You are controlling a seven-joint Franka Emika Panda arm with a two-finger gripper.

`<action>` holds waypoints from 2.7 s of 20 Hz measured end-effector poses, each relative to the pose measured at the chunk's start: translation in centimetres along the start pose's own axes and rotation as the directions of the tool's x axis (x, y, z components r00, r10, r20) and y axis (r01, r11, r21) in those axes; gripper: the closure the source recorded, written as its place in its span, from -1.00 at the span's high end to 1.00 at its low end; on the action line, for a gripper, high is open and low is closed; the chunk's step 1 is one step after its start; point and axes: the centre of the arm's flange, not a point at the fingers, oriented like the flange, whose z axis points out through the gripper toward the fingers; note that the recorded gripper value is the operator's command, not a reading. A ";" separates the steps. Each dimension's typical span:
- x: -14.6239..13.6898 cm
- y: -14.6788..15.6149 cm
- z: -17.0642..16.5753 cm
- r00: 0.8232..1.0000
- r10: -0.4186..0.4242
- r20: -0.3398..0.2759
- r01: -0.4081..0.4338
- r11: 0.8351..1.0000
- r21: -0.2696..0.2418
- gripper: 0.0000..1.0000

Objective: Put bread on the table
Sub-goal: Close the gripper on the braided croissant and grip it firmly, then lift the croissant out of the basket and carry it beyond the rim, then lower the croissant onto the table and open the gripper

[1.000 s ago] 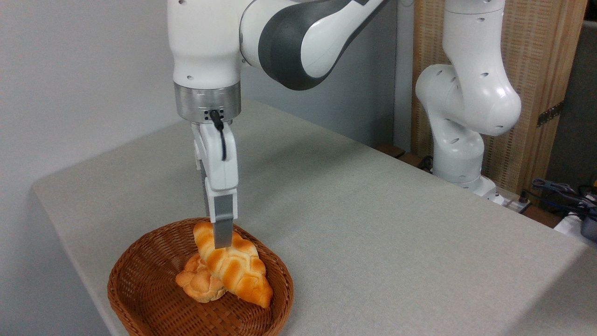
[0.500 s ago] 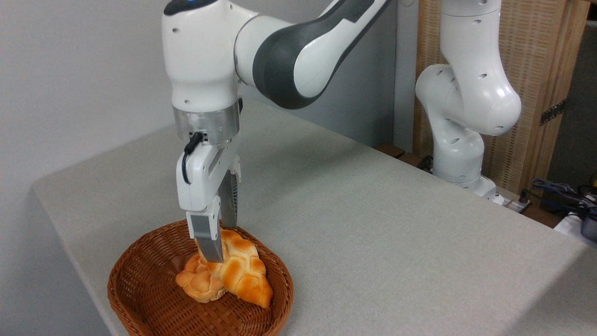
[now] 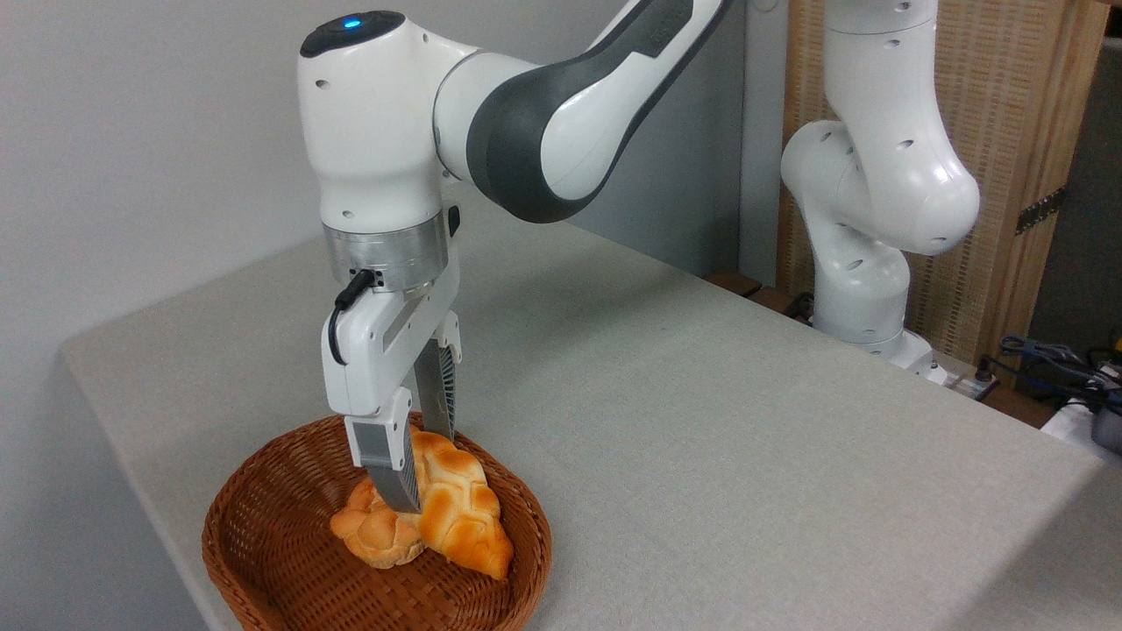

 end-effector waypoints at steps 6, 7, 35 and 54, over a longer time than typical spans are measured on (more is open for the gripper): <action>0.0 0.0 0.0 1.000 0.000 0.000 0.000 1.000 0.000 -0.22; 0.0 0.0 0.0 1.000 0.000 0.000 0.000 1.000 0.000 -0.21; 3.0 4.7 -8.5 0.809 -0.588 0.004 0.585 0.803 -0.113 0.15; 7.9 5.6 -4.5 0.664 -0.744 0.075 0.738 0.637 -0.221 1.00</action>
